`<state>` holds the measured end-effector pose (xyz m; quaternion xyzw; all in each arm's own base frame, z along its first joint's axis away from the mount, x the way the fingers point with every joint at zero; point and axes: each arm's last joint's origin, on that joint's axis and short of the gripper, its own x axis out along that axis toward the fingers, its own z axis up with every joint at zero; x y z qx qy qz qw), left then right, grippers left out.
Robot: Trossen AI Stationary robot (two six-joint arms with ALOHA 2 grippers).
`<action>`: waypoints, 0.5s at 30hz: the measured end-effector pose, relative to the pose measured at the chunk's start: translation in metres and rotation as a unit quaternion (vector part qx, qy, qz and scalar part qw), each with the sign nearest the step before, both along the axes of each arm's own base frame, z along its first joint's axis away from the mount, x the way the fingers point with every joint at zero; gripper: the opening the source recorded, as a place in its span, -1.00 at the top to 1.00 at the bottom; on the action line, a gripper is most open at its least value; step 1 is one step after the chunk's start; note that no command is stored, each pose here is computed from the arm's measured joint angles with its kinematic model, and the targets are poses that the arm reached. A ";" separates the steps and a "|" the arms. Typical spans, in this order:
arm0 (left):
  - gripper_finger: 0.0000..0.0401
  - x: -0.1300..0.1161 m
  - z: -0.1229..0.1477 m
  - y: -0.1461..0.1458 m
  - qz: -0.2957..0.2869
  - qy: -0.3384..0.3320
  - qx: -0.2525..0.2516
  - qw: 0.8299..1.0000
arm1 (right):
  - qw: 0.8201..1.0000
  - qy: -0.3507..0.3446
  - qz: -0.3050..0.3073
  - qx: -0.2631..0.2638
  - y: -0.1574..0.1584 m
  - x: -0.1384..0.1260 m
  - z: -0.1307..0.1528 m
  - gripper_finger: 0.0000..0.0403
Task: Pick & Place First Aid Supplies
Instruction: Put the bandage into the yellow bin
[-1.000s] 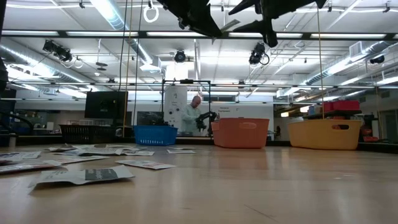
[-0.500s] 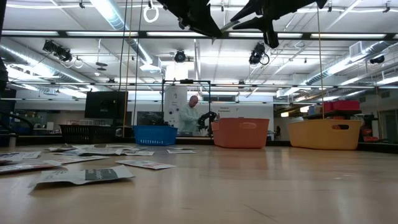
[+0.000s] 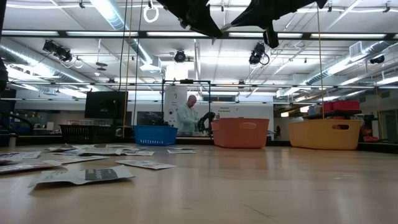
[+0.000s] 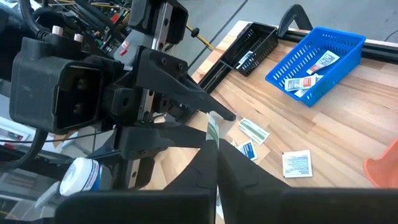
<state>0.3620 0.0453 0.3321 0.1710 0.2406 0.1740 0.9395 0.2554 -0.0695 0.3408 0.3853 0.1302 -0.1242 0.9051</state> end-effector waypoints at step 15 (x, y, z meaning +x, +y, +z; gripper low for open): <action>-0.36 -0.017 0.014 -0.004 0.034 -0.011 -0.027 0.999 | 1.000 0.010 -0.015 -0.010 -0.001 -0.001 -0.001 0.99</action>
